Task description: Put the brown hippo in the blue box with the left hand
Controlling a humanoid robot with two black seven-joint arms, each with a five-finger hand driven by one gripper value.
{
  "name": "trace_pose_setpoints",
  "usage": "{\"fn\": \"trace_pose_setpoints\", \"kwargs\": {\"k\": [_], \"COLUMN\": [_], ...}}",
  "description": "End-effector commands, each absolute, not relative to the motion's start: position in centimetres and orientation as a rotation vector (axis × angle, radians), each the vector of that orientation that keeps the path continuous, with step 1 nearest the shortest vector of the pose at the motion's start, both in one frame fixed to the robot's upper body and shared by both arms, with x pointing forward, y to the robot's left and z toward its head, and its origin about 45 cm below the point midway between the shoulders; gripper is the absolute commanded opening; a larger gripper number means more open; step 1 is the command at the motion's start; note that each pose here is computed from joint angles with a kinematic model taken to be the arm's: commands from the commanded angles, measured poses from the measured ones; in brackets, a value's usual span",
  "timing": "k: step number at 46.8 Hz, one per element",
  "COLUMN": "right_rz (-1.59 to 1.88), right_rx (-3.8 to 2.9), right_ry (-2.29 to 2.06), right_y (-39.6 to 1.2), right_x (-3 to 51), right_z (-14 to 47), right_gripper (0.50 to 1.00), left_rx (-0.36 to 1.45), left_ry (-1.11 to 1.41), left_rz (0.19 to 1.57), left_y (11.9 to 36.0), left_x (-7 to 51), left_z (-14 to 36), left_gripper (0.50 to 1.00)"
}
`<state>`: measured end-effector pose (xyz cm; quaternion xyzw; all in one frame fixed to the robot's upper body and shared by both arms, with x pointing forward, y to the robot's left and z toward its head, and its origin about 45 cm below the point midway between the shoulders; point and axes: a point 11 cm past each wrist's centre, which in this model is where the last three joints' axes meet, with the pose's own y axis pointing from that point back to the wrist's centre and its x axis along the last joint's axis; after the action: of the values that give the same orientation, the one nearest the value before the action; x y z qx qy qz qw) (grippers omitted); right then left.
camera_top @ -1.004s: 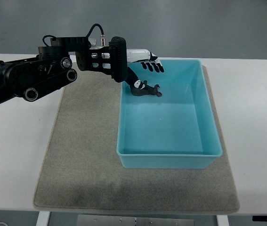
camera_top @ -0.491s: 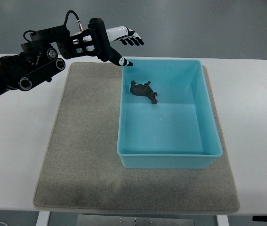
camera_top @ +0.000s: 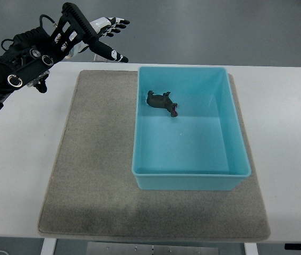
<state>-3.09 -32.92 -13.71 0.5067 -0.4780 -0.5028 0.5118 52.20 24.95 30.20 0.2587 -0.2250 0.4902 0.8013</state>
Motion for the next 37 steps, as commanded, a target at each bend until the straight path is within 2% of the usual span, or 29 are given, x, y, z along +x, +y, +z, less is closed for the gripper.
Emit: {"fn": "trace_pose_setpoints", "kwargs": {"k": [1, 15, 29, 37], "right_rz": [-1.21, -1.21, -1.21, -1.21], "right_rx": [1.219, 1.219, 1.219, 1.219], "right_ry": [-1.15, -1.15, -1.15, -1.15], "right_y": [-32.9, -32.9, -32.9, -32.9], "right_x": [-3.1, -3.1, -3.1, -3.1], "right_z": [-13.7, -13.7, -13.7, -13.7], "right_gripper": [0.936, 0.936, 0.936, 0.936], "left_rx": [0.482, 0.09, -0.119, -0.193], "left_ry": [-0.407, 0.055, 0.345, 0.455], "left_rz": [1.141, 1.388, 1.529, 1.518], "left_y": [25.9, 28.1, 30.4, 29.1], "left_x": [52.6, 53.0, 53.0, 52.9], "left_z": [30.5, 30.4, 29.3, 28.5], "left_gripper": [0.956, 0.956, 0.958, 0.958]}}
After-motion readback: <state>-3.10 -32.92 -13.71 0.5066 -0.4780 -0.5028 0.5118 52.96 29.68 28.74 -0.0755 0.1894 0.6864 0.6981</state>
